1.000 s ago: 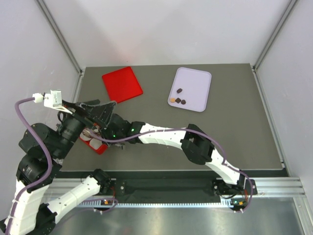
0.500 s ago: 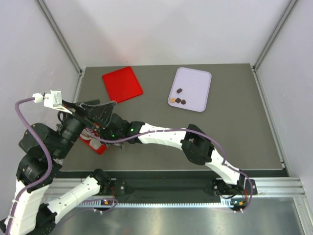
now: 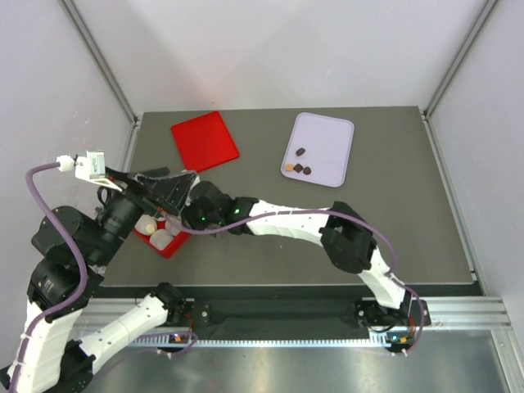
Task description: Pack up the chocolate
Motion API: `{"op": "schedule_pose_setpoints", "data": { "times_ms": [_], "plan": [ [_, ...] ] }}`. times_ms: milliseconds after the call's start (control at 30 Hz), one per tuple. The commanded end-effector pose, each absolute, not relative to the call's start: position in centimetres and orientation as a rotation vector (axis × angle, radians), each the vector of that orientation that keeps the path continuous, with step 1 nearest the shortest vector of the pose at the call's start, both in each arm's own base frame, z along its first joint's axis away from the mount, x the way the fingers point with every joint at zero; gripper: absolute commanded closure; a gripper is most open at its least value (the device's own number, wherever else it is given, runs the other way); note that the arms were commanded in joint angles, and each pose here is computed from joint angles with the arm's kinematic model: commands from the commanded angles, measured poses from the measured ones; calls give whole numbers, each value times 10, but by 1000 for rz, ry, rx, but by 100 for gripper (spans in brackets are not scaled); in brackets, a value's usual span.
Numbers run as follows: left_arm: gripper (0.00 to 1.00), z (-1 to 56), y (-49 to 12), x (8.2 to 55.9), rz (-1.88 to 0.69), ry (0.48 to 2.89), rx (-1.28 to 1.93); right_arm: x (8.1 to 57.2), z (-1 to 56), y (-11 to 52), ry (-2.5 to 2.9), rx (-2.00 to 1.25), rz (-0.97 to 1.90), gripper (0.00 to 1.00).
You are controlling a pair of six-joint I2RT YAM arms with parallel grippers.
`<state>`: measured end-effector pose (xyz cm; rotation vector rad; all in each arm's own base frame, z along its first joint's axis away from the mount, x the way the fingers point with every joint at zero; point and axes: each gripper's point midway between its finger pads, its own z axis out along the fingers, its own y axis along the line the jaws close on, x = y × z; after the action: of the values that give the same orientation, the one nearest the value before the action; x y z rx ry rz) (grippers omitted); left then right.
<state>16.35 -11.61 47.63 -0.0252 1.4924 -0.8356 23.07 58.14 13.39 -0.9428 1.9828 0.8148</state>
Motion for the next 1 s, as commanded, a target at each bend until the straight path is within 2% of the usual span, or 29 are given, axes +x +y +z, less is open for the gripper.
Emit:
{"op": "schedule_pose_setpoints", "data": {
  "times_ms": [0,267,400,600,733,967],
  "plan": [
    [1,494,-120,162,-874,1437,-17,287,227,549,1817,-724,859,63],
    [1,474,-125,172,-838,1491,-10,341,248,451,1836,-500,741,63],
    [1,454,-125,180,-804,1528,-29,370,243,375,1888,-361,607,63],
    [1,420,-137,199,-768,1595,-34,386,217,273,2004,-190,433,62],
    [1,408,-140,210,-730,1637,-48,395,199,226,2065,-125,302,60],
    [1,400,-135,212,-695,1658,-61,404,164,189,2174,-93,128,58]
  ]
}}
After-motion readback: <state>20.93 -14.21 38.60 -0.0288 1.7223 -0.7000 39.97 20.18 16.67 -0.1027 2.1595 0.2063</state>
